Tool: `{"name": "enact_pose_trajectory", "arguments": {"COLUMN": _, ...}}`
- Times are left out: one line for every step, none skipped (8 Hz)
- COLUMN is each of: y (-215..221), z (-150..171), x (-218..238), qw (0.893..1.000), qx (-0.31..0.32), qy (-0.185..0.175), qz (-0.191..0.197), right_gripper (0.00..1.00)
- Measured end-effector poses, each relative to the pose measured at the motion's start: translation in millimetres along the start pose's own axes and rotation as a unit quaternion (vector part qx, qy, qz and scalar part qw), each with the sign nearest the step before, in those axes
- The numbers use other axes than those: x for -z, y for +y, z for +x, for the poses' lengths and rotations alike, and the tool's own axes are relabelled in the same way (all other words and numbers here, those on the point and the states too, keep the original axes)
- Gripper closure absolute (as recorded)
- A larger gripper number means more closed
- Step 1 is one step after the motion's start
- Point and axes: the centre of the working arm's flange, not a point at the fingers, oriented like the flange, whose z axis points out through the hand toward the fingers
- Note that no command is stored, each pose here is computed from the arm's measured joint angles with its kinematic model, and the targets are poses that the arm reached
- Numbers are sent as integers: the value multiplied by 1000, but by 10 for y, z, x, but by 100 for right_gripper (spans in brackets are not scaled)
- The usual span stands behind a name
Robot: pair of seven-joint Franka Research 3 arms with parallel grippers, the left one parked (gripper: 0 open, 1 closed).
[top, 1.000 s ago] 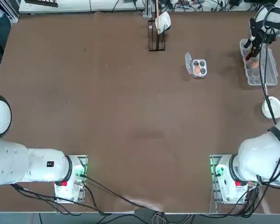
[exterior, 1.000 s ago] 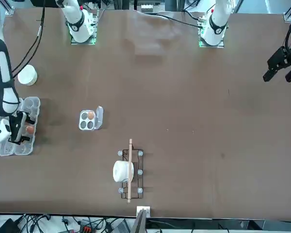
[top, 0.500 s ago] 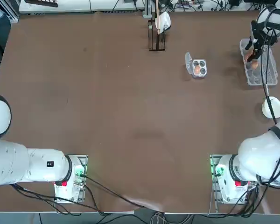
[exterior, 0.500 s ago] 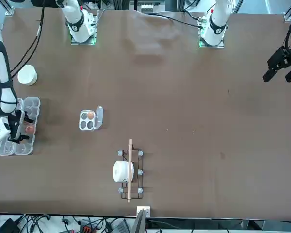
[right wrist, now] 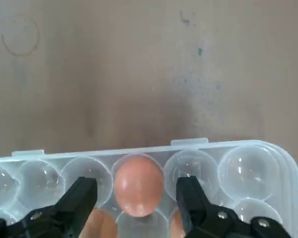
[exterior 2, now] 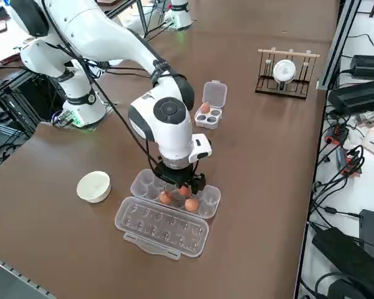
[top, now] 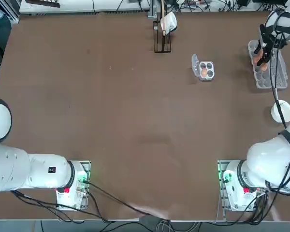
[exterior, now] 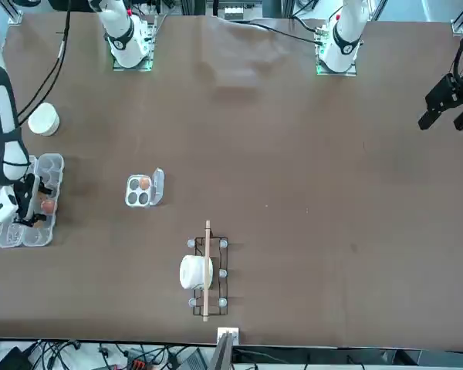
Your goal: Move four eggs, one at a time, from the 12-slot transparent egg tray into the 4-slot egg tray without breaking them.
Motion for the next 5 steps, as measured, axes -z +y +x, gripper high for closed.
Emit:
{"name": "enact_pose_trajectory", "arguments": {"y": -2, "z": 0, "x": -38, "qw": 1000, "qx": 1, "qy": 0, "qz": 2, "right_gripper": 3}}
{"name": "enact_pose_trajectory", "arguments": {"y": -3, "z": -1, "x": -72, "qw": 1000, "qx": 2, "qy": 0, "qz": 4, "right_gripper": 6}}
{"name": "enact_pose_trajectory", "arguments": {"y": -4, "z": -1, "x": -96, "qw": 1000, "qx": 3, "qy": 1, "qz": 5, "right_gripper": 10}}
{"name": "enact_pose_trajectory", "arguments": {"y": -4, "z": 0, "x": -102, "qw": 1000, "qx": 3, "qy": 1, "qz": 5, "right_gripper": 12}}
{"name": "enact_pose_trajectory", "arguments": {"y": -3, "z": 2, "x": -102, "qw": 1000, "qx": 4, "qy": 1, "qz": 5, "right_gripper": 15}}
